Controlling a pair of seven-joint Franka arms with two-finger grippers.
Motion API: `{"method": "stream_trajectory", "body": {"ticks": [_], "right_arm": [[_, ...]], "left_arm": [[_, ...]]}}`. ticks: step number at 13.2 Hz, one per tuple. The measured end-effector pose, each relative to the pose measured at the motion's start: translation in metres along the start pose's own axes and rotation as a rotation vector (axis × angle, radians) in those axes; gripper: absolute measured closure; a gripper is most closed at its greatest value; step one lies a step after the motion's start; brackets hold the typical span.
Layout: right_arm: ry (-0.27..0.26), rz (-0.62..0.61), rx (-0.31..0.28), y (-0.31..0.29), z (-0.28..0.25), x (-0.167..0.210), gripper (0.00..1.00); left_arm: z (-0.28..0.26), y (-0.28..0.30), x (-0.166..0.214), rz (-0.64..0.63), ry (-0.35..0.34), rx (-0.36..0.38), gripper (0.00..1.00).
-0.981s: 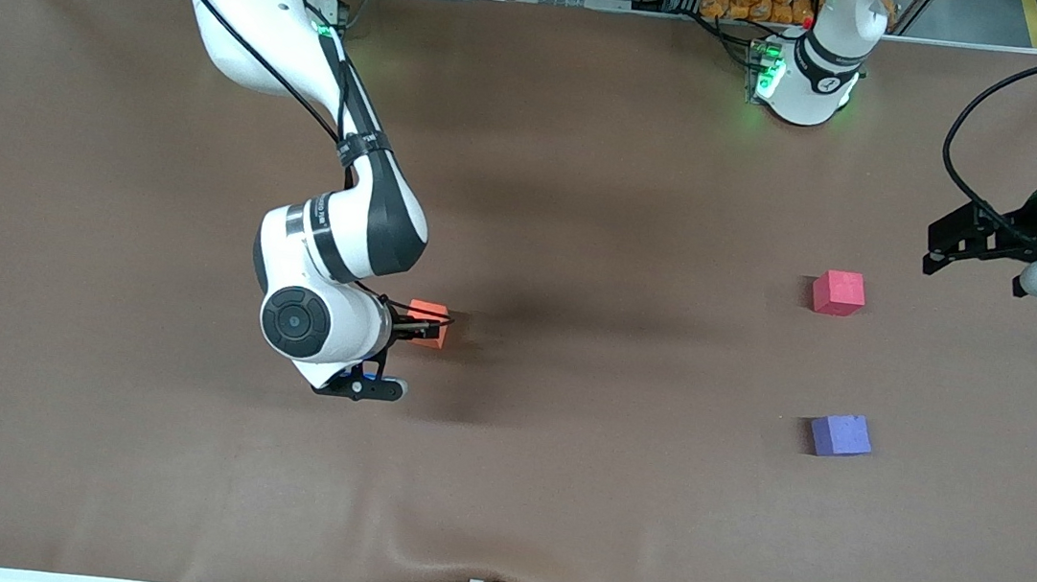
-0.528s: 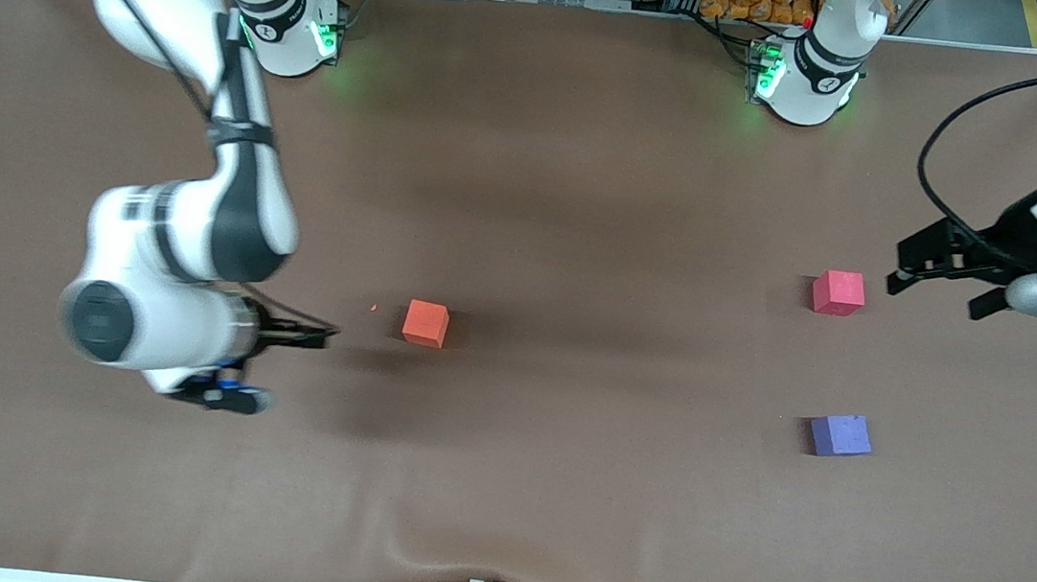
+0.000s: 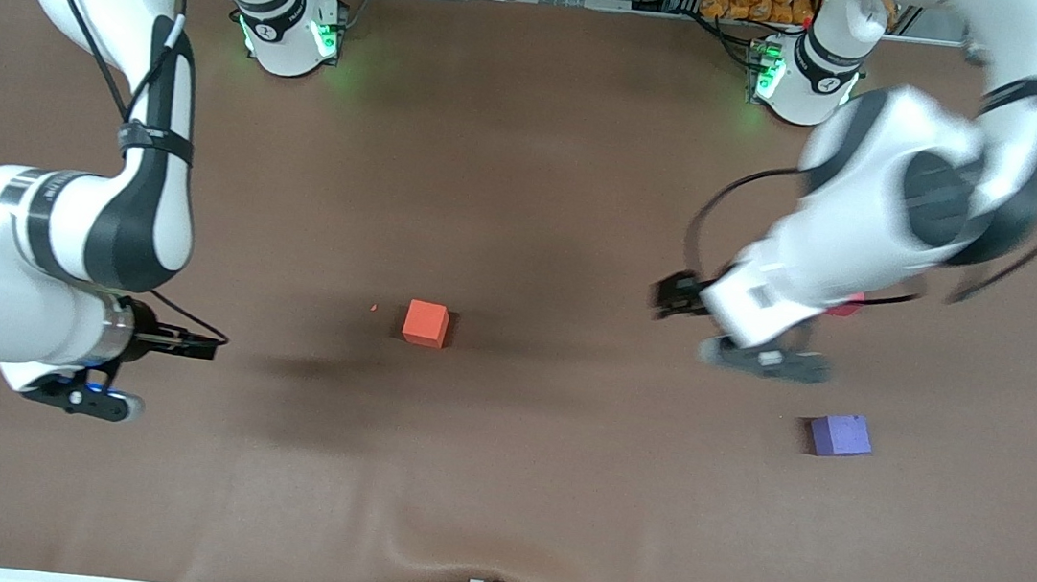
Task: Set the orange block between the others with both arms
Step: 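Reach the left gripper to the orange cube while the right gripper retracts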
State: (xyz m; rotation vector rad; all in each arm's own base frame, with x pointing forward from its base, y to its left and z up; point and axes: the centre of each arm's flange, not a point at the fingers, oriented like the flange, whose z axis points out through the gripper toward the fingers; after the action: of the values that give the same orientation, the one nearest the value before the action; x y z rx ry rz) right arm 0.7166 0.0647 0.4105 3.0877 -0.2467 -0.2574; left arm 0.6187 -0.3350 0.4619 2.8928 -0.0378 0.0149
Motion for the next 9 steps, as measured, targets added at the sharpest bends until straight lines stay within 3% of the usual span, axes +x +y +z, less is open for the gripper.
{"method": "stream_trajectory", "body": {"ticks": [5,9], "right_arm": [[0.023,0.007,-0.011,0.01,-0.011,0.002,0.0],[0.038,0.016,-0.011,0.017,-0.018,0.003,0.0]], "left_arm": [[0.156,0.115,-0.032,-0.066,0.139,-0.111,0.0],[0.249,0.169,-0.077,-0.023,0.348,-0.061,0.0]]}}
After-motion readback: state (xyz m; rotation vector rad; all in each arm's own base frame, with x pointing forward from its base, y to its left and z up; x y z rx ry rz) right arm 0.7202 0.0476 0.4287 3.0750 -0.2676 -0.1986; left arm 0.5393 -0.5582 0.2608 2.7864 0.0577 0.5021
